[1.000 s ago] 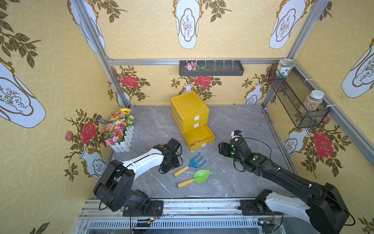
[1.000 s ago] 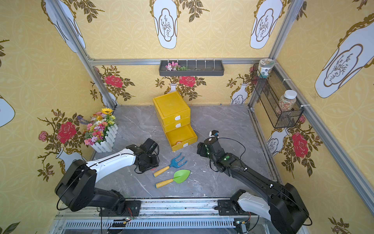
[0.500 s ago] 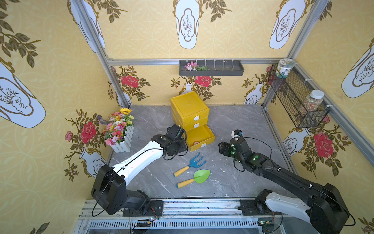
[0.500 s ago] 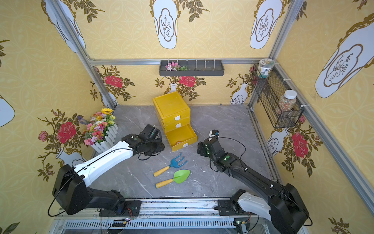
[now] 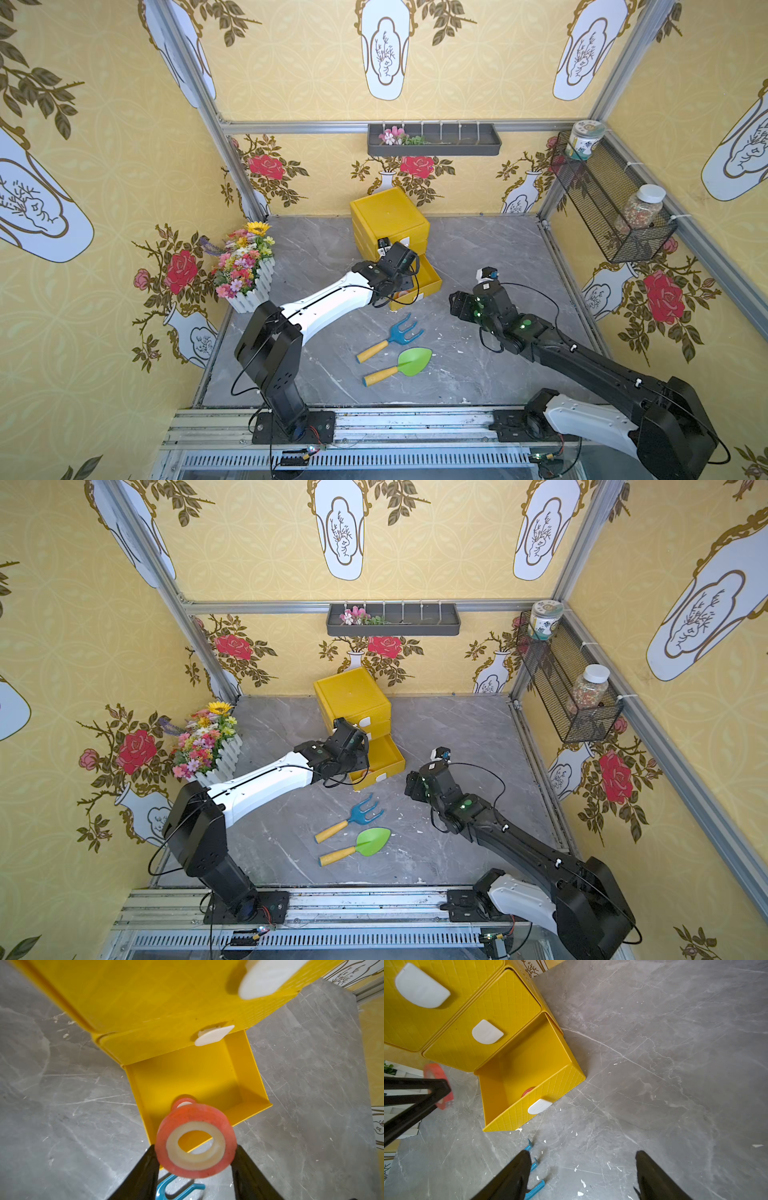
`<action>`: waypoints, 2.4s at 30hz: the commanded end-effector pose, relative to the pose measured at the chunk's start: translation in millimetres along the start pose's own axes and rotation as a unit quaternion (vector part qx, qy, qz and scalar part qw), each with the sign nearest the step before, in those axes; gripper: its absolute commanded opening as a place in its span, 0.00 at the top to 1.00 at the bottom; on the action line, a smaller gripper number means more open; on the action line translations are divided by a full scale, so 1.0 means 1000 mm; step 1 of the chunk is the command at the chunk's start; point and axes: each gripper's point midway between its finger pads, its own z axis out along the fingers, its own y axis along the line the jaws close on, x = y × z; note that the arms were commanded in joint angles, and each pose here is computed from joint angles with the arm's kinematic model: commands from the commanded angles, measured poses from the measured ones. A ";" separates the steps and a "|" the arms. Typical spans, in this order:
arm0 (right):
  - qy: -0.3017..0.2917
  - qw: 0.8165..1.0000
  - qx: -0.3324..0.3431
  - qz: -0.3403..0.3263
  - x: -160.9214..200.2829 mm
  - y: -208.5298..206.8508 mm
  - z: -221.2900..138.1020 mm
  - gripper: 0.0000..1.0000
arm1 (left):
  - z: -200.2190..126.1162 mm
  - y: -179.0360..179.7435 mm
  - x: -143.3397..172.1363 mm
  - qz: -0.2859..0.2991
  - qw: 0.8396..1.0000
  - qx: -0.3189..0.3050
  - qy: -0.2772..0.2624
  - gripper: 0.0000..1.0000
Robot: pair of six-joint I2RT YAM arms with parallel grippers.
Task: Place the transparent tape into the drawer according to color
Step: Place the tape in the drawer.
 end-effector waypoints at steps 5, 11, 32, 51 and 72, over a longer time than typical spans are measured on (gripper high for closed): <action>-0.014 1.000 -0.003 0.003 -0.006 0.002 -0.001 0.18 | 0.023 -0.002 -0.010 0.019 0.998 -0.025 -0.054 0.47; -0.016 1.000 -0.002 0.003 -0.007 0.002 -0.003 0.18 | 0.046 -0.003 0.002 0.028 0.998 -0.031 -0.044 0.47; -0.015 1.000 0.001 0.002 -0.005 0.000 -0.002 0.18 | 0.079 0.004 0.049 0.031 0.998 -0.037 0.038 0.44; -0.015 1.000 0.005 0.001 -0.006 -0.001 -0.004 0.16 | 0.045 -0.015 0.022 0.029 1.000 0.005 0.009 0.22; -0.007 1.000 0.009 -0.002 -0.005 0.000 -0.001 0.16 | -0.090 -0.009 -0.104 -0.037 0.986 0.127 -0.105 0.24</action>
